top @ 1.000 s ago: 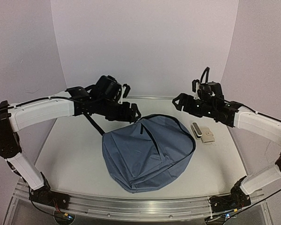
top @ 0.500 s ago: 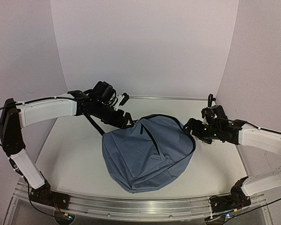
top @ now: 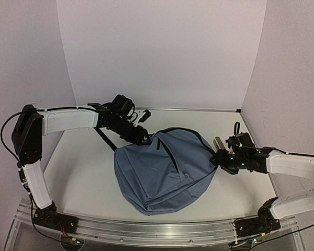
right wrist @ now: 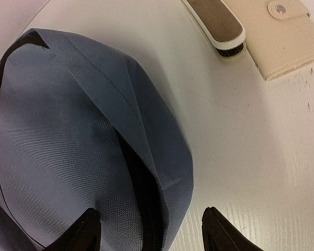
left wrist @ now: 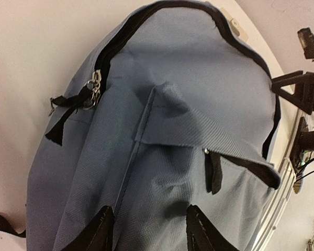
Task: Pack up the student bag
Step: Adjust the student bag at the center of the board.
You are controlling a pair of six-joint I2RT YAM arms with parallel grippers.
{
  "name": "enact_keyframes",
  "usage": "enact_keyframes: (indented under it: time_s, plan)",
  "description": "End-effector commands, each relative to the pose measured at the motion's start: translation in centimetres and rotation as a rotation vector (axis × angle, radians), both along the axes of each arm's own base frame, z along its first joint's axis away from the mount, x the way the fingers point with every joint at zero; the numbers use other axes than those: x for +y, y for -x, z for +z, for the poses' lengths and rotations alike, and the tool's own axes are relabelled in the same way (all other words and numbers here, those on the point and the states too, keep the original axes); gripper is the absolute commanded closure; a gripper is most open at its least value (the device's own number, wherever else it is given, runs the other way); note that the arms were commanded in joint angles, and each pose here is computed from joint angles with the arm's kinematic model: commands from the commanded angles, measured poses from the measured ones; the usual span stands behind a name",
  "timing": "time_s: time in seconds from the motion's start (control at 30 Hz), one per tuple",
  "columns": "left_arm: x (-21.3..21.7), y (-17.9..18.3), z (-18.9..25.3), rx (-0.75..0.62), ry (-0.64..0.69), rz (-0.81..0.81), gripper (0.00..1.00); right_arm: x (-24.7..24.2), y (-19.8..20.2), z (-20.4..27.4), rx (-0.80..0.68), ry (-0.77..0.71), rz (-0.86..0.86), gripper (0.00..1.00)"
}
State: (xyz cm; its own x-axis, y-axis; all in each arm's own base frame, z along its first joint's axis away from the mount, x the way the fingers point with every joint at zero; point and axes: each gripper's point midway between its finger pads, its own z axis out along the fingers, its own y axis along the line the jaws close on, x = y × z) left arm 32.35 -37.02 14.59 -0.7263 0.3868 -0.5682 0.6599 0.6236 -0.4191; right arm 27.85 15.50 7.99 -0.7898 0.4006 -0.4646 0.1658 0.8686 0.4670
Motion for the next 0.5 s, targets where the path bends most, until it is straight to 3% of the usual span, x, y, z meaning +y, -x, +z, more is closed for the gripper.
enact_keyframes:
  time_s: [0.0,0.23,0.37,0.47]
  plan:
    - [-1.8,-0.8,2.7,-0.043,0.092,-0.047,0.66,1.5,-1.2,0.2,-0.042,-0.067,0.024,0.46]
    - [-1.3,0.7,1.7,0.023,0.108,-0.041,0.98,3.1,-2.9,0.7,-0.077,-0.088,0.062,0.86]
    - [-0.6,2.1,1.4,0.085,0.141,-0.006,1.00,3.3,-4.6,1.4,-0.121,-0.034,0.072,1.00]
    - [0.2,3.0,1.5,0.116,0.184,0.056,1.00,3.7,-6.4,1.7,-0.146,0.018,0.089,1.00]
